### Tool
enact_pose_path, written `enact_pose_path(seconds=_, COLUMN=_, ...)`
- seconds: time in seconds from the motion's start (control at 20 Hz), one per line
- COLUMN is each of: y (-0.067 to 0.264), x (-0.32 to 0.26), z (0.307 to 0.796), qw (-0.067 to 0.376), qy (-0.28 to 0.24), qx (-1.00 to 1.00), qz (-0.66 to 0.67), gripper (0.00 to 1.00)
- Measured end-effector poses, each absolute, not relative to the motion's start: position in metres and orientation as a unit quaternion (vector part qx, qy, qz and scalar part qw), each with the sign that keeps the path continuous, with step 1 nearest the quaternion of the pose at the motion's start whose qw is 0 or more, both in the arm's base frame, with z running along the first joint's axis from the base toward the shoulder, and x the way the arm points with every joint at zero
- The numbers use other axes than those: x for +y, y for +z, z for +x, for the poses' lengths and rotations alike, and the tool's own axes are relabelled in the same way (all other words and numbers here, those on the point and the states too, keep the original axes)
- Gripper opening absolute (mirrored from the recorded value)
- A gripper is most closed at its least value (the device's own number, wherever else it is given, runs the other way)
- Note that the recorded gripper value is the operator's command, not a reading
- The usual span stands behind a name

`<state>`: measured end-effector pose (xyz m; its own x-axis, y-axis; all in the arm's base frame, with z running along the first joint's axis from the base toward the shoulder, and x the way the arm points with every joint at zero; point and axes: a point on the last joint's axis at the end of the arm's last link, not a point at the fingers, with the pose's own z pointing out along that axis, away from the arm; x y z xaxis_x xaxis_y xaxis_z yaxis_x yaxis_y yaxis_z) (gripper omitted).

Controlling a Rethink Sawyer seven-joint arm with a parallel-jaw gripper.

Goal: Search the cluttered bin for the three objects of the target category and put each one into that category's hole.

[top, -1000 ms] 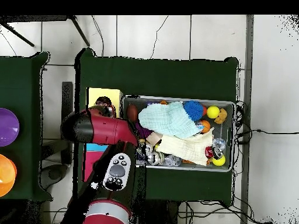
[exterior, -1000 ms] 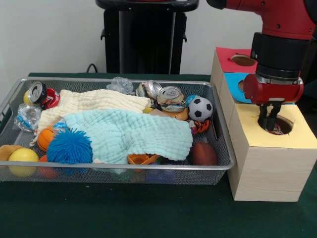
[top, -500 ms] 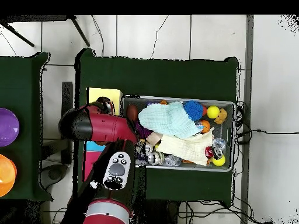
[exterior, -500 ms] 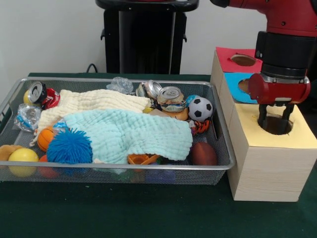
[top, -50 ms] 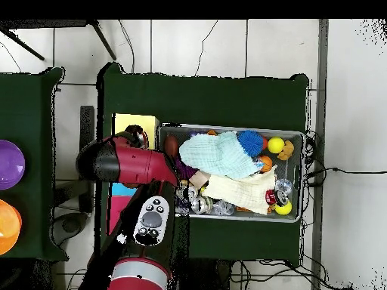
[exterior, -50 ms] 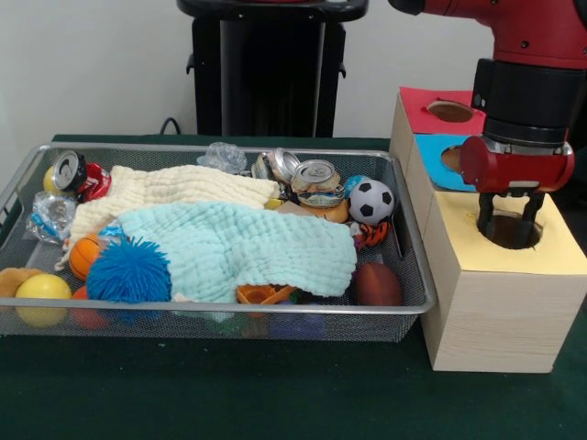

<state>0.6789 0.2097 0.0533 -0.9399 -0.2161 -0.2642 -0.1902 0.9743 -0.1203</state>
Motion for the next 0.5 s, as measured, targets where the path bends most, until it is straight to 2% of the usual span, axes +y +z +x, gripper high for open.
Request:
enact_pose_path(seconds=0.25, y=0.0534, x=0.2096, z=0.6789, qw=0.139, qy=-0.047, qx=0.984, qz=-0.103, gripper=1.00)
enact_pose_path(seconds=0.3, y=0.0525, x=0.2083, z=0.6774, qw=0.135, qy=-0.047, qx=0.984, qz=-0.103, gripper=0.00)
enact_pose_path(seconds=0.5, y=0.0515, x=0.2061, z=0.6742, qw=0.123, qy=-0.047, qx=0.986, qz=-0.103, gripper=0.00)
